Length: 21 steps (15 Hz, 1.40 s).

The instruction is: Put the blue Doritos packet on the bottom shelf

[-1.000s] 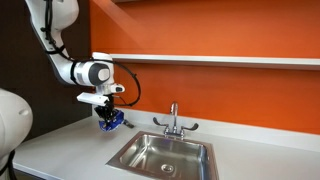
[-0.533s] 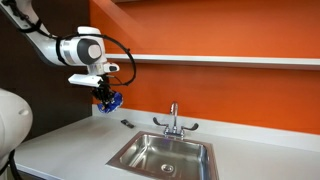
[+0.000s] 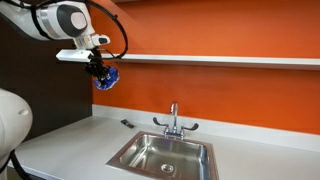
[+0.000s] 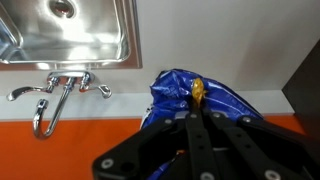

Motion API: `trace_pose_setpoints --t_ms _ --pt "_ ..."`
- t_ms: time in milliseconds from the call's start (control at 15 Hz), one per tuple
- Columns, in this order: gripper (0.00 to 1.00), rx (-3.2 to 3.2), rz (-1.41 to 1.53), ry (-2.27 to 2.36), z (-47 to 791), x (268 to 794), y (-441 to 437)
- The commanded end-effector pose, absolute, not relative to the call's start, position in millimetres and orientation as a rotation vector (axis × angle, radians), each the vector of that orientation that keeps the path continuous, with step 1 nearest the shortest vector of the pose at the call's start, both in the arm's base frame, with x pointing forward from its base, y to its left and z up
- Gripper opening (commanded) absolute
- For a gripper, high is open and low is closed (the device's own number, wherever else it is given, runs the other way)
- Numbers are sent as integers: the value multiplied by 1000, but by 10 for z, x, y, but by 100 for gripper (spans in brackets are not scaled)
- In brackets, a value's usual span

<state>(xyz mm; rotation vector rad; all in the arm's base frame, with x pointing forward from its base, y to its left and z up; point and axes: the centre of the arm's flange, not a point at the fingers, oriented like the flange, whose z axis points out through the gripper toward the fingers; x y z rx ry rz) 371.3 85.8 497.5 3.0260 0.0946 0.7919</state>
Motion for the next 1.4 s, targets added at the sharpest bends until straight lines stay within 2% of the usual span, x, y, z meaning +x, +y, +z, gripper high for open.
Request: trace_pose_setpoints --t_ms 0,600,1333 --pt "1 2963 915 70 5453 3537 926" --pt "1 2844 1199 56 6532 3615 990" --pt "1 2805 1120 61 7129 4335 904"
